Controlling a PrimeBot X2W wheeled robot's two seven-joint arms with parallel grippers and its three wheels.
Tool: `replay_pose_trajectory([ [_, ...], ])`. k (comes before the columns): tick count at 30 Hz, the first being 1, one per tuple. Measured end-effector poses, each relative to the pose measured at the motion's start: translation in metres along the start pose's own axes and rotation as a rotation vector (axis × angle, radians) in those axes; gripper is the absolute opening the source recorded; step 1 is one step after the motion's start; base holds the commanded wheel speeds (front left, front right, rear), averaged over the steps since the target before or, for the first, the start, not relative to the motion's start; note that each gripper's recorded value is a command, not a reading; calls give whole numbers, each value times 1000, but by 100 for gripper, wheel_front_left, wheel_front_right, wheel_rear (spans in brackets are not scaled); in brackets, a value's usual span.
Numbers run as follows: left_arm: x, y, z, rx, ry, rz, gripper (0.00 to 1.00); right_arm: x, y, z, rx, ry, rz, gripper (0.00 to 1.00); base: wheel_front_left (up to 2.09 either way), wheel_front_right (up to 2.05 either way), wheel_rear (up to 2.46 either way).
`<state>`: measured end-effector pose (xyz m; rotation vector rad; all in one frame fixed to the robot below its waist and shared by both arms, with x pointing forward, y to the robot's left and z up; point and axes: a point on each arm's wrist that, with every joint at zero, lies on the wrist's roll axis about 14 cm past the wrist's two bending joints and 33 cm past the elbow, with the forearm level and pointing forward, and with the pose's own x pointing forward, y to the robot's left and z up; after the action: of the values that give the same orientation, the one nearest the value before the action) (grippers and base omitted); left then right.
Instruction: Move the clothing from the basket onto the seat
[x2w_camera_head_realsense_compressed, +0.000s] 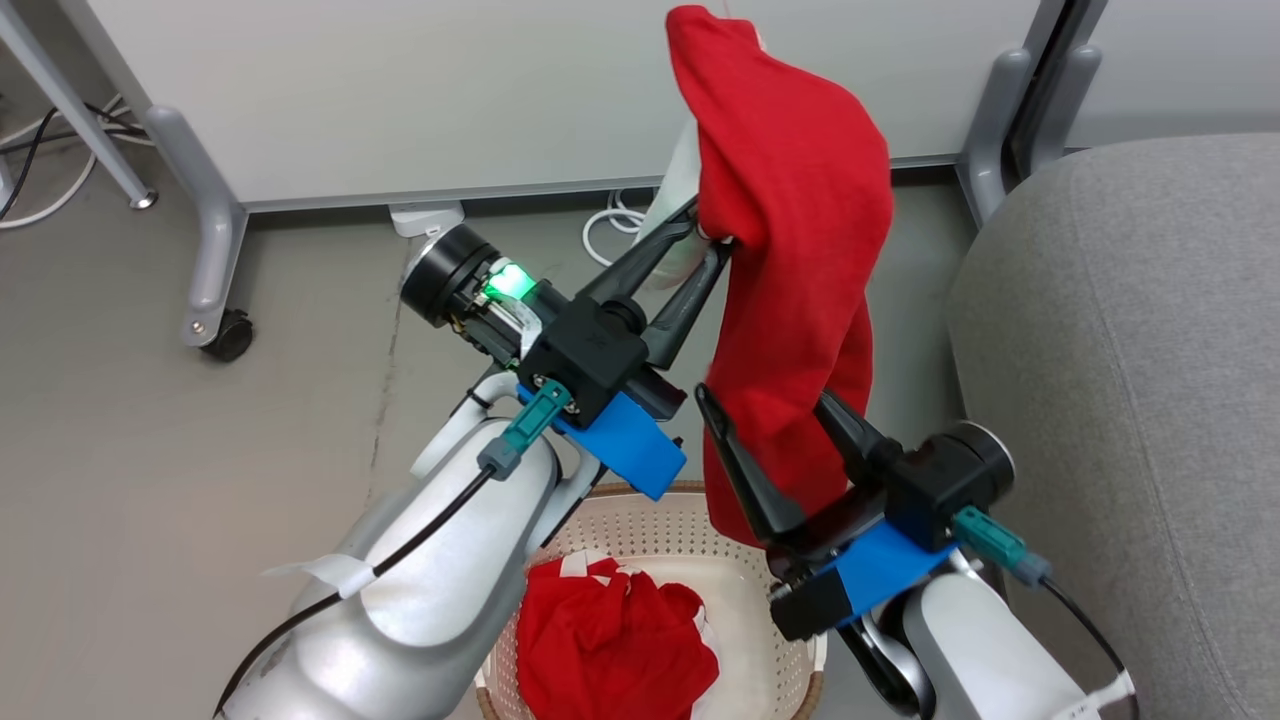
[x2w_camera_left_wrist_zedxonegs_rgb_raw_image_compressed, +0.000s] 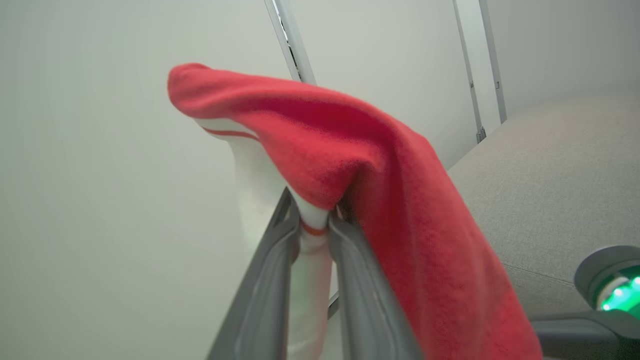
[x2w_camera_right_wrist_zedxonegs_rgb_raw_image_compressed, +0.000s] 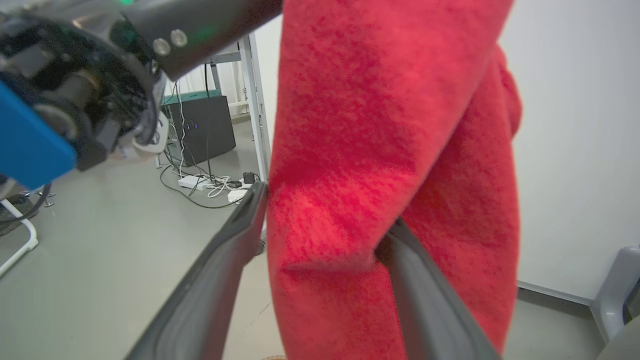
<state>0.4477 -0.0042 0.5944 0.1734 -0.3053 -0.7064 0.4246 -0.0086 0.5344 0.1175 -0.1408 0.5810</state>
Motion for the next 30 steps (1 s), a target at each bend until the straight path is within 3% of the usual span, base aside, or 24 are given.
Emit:
replay_pose_trajectory([
  [8, -1, -3, 0, -8, -1, 0, 0, 24, 12, 1, 47, -5, 59, 100, 0, 0, 0],
  [9, -2, -2, 0, -8, -1, 1, 0, 25, 13, 1, 52, -4, 61, 0, 0, 0, 0],
  [30, -4, 1, -4, -5, 14, 12, 0, 25, 13, 3, 64, -8, 57, 0, 0, 0, 0],
])
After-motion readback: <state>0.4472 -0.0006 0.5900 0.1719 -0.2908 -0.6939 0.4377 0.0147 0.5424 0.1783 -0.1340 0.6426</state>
